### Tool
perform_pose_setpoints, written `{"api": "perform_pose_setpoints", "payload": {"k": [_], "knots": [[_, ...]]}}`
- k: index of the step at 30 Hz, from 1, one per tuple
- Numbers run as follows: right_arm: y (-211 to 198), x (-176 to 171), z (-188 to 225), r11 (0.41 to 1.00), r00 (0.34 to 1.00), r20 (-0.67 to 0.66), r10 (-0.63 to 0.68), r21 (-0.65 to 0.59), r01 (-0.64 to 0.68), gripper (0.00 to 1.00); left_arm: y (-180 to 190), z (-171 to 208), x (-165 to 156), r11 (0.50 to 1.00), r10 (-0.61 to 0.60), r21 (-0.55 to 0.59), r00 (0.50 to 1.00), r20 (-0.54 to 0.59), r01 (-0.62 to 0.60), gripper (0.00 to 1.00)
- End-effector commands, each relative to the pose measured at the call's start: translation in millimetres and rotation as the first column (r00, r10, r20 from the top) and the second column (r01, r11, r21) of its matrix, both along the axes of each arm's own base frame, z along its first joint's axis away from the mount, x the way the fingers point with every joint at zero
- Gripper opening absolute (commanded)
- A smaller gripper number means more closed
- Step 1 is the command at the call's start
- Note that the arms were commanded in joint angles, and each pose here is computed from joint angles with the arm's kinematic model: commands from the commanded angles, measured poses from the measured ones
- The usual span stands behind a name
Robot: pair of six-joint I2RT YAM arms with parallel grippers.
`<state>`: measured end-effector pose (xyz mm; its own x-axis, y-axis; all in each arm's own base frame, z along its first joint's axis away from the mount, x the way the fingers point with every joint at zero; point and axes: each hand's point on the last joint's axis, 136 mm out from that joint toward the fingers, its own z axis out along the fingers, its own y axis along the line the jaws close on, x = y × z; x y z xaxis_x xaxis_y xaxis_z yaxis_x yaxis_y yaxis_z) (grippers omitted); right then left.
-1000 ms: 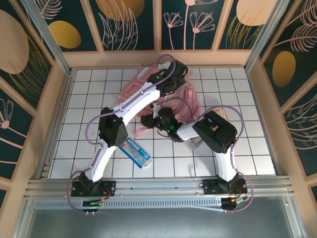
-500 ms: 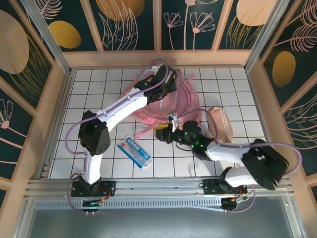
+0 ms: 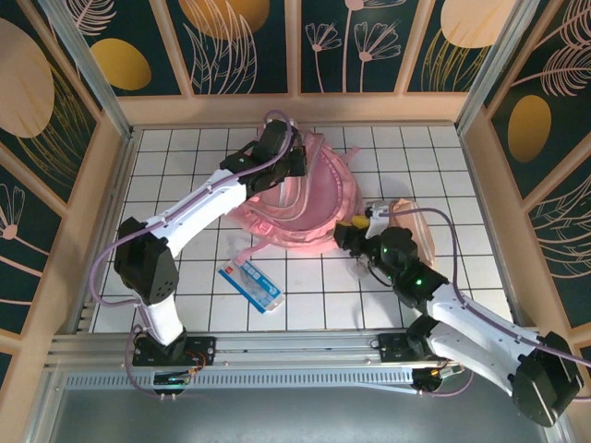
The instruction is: Pack the student bag
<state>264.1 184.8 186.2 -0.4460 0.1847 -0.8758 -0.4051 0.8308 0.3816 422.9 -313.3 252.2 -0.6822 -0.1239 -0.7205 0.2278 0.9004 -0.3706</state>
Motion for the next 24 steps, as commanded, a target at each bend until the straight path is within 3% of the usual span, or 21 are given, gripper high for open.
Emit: {"api": "perform_pose_setpoints", "payload": {"k": [1,4,9,11,15,21,24], "knots": [[9.6,-5.8,-6.2,0.994,0.985,-0.132,0.107,0.024,-0.105,0.57,1.5,74.7,2.9,0.996,-0.091,0.003,0.973,0.213,0.092,0.0],[20.6,-4.9,-16.1,0.987,0.959,-0.238,0.157,0.01,-0.159,0.58,5.8,84.1,8.5,0.991,-0.12,0.092,0.965,0.235,0.1,0.0],[2.2,9.9,-40.1,0.997,0.902,-0.43,-0.039,-0.077,0.006,0.62,19.8,94.5,27.6,0.968,-0.105,0.25,0.96,0.26,0.038,0.0],[-2.6,9.1,-39.8,0.997,0.885,-0.463,-0.043,-0.079,0.007,0.63,26.5,92.5,34.3,0.95,-0.093,0.311,0.962,0.256,0.009,0.0],[26.6,-16.7,-23.7,0.969,0.862,-0.461,0.211,-0.014,-0.245,0.61,31.9,84.4,41.4,0.917,-0.119,0.399,0.964,0.239,0.014,0.0],[29.7,-48.5,-56.8,0.971,0.782,-0.61,0.128,-0.084,-0.224,0.56,24.3,76.6,44.2,0.906,-0.172,0.418,0.958,0.23,0.063,0.0],[72.5,-91.1,-58.3,0.884,0.752,-0.569,0.333,-0.09,-0.459,0.61,23.8,74.4,45.3,0.903,-0.188,0.422,0.955,0.228,0.077,0.0]]}}
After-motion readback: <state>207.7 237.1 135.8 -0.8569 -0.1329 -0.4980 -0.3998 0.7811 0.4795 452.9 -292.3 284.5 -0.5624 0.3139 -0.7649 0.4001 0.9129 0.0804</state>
